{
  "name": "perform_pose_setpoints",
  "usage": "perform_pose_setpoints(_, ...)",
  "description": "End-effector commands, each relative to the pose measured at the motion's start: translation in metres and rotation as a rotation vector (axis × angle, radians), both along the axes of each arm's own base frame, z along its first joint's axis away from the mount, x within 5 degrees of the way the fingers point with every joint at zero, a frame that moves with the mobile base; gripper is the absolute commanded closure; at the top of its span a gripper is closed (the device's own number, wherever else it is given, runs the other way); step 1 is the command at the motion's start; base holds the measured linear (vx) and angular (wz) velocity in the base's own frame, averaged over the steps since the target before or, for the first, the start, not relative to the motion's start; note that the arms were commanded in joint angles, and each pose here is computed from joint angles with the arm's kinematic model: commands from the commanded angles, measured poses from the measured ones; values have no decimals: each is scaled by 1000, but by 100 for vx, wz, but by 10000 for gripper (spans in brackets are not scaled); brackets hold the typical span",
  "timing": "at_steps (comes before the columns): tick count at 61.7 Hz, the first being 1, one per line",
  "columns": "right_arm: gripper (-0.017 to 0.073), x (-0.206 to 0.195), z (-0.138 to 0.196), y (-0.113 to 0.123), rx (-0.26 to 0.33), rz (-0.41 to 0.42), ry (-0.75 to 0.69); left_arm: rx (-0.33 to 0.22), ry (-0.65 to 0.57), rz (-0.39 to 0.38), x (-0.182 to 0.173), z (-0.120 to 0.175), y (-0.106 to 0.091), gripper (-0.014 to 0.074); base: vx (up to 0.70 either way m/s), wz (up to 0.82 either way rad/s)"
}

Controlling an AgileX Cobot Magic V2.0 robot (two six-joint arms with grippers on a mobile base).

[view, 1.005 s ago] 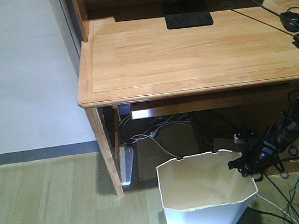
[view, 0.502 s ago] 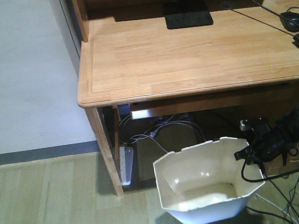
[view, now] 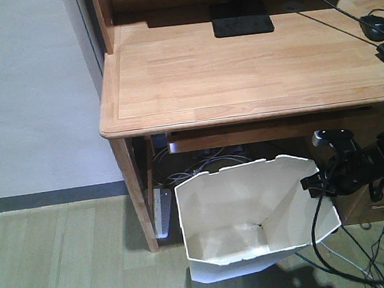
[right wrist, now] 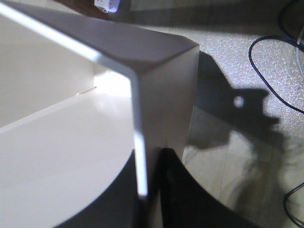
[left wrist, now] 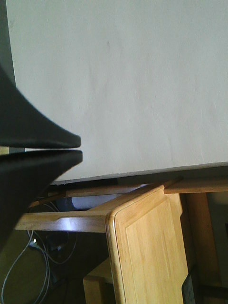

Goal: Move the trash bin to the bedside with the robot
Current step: 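Pull the held bin out from under the desk toward the robot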

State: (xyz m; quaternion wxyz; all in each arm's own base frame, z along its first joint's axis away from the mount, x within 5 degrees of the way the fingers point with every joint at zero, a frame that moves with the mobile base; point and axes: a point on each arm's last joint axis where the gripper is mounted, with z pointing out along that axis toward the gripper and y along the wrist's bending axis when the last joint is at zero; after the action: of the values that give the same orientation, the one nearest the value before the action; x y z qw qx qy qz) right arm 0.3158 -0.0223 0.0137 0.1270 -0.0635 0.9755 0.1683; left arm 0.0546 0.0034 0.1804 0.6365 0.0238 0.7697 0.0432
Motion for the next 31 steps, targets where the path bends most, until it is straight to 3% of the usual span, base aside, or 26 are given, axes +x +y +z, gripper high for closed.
perform_pose_setpoints(1,566,6,39,8,121,3,-82,-12,-54,-16,1,-3,-1,599,0,0)
perform_pose_setpoints(31,566,6,43,10,144,15,-88,-12,-54,-16,1,-3,-1,599,0,0)
